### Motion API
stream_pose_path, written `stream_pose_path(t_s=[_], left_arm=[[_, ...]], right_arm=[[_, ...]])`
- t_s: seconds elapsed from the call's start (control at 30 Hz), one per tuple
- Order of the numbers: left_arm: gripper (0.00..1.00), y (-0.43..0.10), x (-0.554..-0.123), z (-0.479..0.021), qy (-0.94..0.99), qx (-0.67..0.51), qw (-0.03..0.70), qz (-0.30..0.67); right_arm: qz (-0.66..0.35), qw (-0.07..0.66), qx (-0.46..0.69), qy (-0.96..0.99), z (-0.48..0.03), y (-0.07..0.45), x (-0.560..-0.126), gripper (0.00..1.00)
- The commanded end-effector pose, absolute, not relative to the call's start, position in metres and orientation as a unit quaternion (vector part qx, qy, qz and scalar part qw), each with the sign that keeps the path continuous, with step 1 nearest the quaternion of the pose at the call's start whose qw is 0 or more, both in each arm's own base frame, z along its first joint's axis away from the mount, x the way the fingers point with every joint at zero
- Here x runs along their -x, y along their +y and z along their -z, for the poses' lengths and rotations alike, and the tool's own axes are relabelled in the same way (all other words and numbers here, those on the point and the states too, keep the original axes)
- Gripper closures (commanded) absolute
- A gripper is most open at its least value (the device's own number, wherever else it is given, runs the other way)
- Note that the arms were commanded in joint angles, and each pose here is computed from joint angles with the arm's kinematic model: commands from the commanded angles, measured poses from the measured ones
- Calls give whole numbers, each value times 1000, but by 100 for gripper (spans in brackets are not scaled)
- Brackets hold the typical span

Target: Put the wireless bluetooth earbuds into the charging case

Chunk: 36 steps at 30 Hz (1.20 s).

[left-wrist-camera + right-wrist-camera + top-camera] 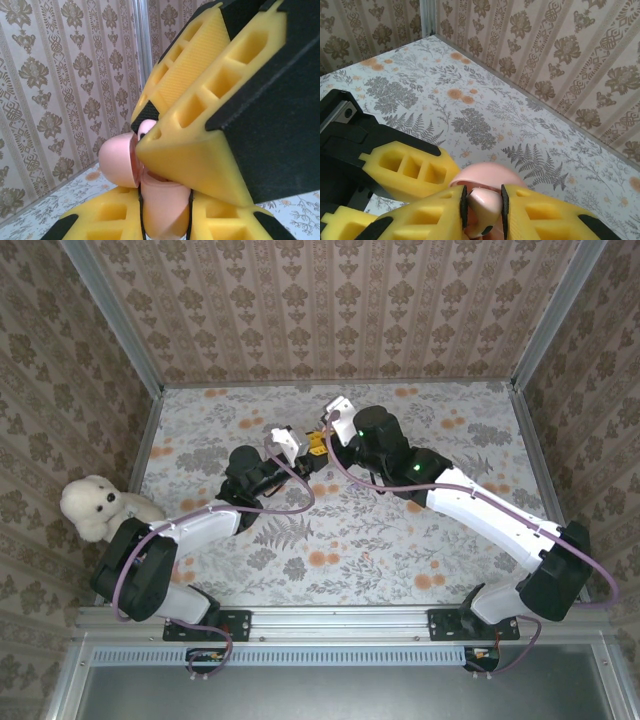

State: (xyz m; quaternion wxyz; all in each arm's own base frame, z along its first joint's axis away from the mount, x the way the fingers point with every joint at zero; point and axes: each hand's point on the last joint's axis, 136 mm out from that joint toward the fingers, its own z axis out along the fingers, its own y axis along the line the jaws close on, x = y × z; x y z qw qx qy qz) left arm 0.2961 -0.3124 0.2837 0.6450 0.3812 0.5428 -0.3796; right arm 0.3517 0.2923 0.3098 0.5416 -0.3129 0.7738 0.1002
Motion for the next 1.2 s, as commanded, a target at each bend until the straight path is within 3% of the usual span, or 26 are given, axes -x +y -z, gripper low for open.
stream_pose_path(t_s=[0.0,0.33,0.6,0.8,1.17], left_arm=[[100,-315,-292,-311,503,-379,673,388],[100,-312,-293,-305,508,-365,677,389],[100,-310,-295,-296,514,-356,676,390],[100,-309,-296,-293,518,-354,675,388],[100,-308,-298,-290,518,-349,677,389]], right_arm=[[-107,511,337,783,-296,304,-344,71],[-110,506,328,790,-298,306,-346,68],[-115,515,304,794,-318,302,-349,47],[-140,523,282,792,-341,299,-346,37],[-191,524,173,812,-375,255,-353,29]])
